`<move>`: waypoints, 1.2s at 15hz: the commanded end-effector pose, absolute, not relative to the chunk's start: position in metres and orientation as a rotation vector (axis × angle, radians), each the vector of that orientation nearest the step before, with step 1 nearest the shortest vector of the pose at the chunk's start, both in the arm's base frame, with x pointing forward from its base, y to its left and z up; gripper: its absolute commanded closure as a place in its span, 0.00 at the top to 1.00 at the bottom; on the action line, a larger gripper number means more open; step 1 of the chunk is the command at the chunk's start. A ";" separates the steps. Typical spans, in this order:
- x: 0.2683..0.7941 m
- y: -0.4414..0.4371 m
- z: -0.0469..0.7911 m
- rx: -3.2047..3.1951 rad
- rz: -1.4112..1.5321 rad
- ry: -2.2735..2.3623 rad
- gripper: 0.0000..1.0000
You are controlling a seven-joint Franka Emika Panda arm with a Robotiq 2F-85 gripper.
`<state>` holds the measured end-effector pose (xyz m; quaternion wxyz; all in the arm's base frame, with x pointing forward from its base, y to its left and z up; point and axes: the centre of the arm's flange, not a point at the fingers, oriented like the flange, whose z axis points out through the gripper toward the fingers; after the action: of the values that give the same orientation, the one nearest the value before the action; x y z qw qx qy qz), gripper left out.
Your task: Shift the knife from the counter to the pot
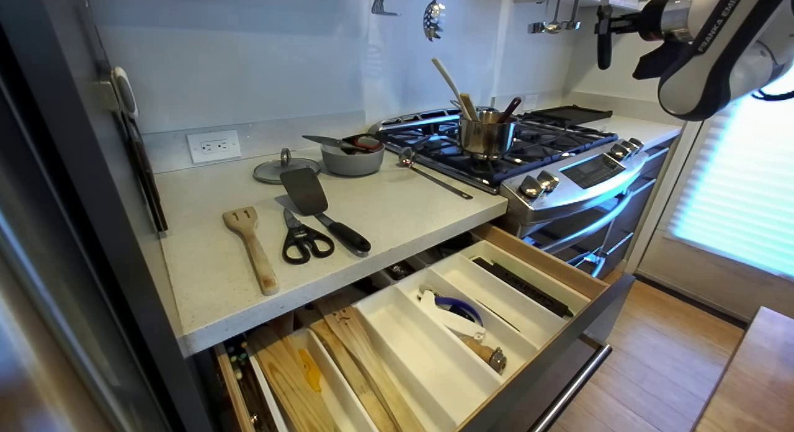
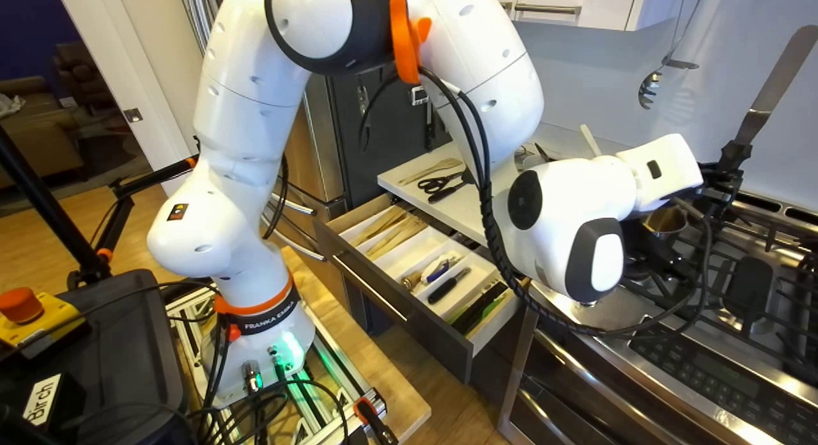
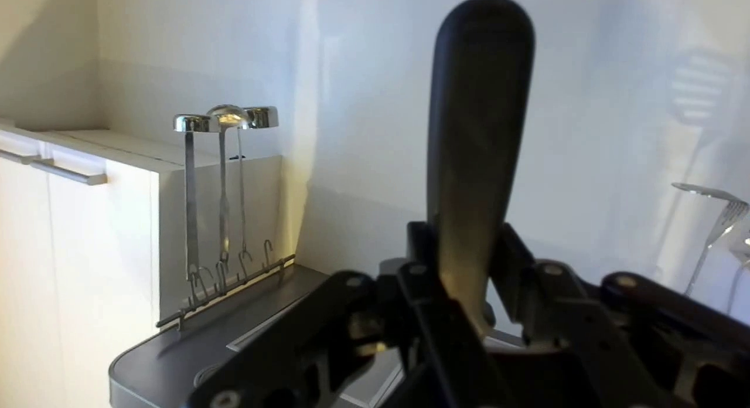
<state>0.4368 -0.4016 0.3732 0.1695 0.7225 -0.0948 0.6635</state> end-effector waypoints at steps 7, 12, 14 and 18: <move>0.509 -0.425 0.372 2.186 2.022 -0.263 0.29; 0.536 -0.432 0.359 2.225 2.005 -0.303 0.07; 0.571 -0.432 0.347 2.265 2.044 -0.337 0.07; 0.641 -0.426 0.338 2.364 2.085 -0.421 0.07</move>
<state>0.5819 -0.4060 0.3453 0.0164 0.7414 -0.1262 0.6589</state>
